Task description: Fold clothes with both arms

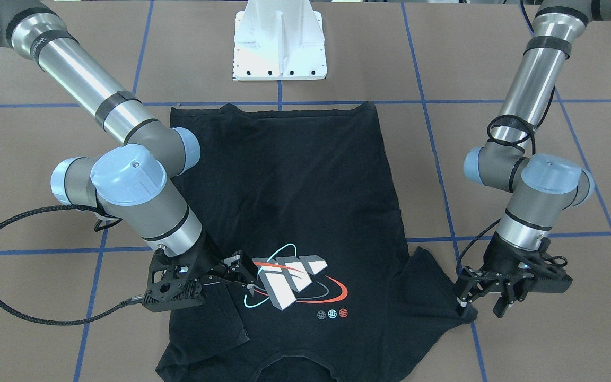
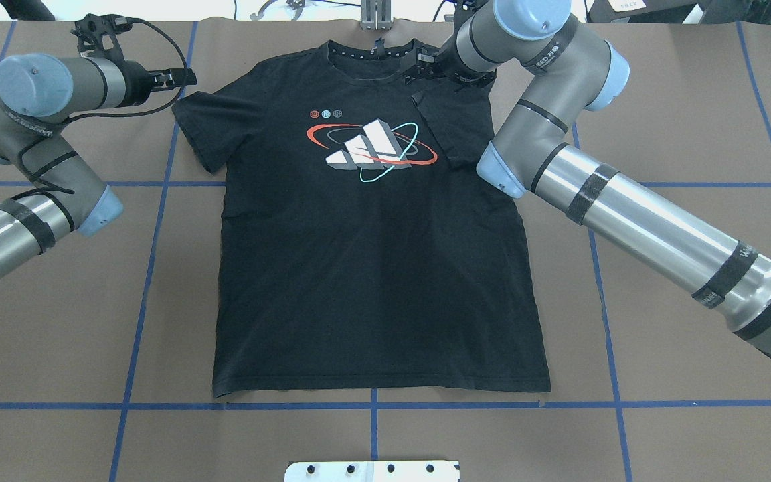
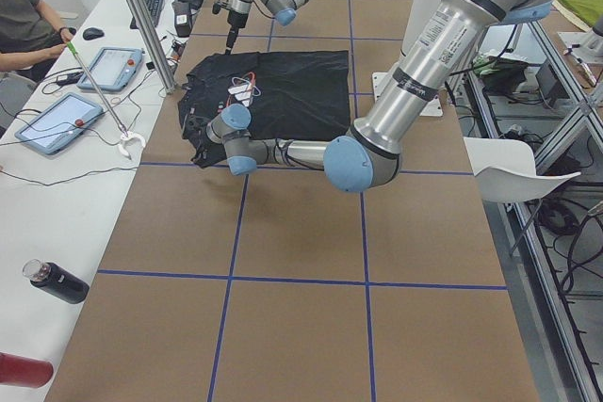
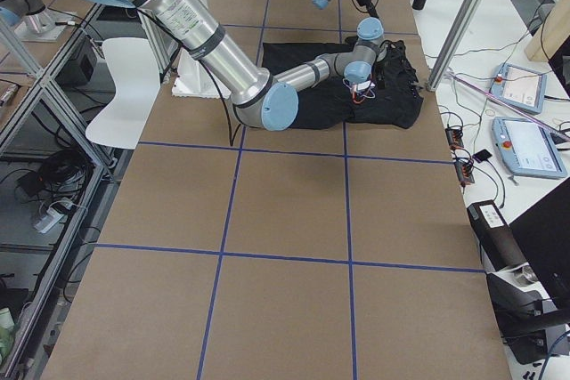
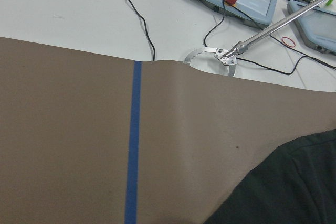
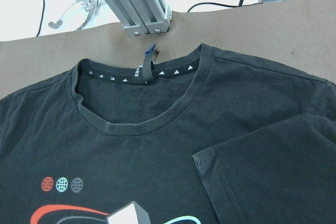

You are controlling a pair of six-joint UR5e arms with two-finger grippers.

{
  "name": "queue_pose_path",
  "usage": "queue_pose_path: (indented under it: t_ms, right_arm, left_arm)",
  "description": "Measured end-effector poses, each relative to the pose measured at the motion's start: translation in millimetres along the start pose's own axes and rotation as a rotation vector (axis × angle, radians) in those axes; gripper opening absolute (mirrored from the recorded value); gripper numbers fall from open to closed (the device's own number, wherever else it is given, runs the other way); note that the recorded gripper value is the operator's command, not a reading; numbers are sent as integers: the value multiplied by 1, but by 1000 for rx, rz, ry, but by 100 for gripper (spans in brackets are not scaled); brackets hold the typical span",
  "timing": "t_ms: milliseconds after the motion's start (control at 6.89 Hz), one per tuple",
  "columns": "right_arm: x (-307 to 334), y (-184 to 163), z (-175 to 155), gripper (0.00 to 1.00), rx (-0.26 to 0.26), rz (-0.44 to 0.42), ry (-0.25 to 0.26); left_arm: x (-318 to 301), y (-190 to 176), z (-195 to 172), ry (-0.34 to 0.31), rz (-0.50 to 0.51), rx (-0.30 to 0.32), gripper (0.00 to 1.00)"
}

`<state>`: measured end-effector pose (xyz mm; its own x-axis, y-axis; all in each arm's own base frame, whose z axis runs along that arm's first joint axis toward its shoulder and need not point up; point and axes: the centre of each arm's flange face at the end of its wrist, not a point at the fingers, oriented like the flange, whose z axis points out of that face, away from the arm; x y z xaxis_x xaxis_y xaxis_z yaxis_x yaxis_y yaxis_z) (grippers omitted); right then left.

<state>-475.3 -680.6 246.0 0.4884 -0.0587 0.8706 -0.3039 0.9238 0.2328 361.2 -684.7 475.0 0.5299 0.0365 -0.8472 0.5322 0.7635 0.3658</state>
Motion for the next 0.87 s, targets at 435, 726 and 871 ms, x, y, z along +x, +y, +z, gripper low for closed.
queue_pose_path:
  t_ms: [435,726,871]
  right_arm:
    - [11,-1,1,100,-1,4,10]
    - [13,-3,0,100,2,5,11]
    - [14,-4,-1,100,3,7,12]
  left_arm:
    - [-10,20,17,-49,30,-10,78]
    - [-8,25,23,-55,34,-15,68]
    - [-7,24,23,-55,34,-15,64]
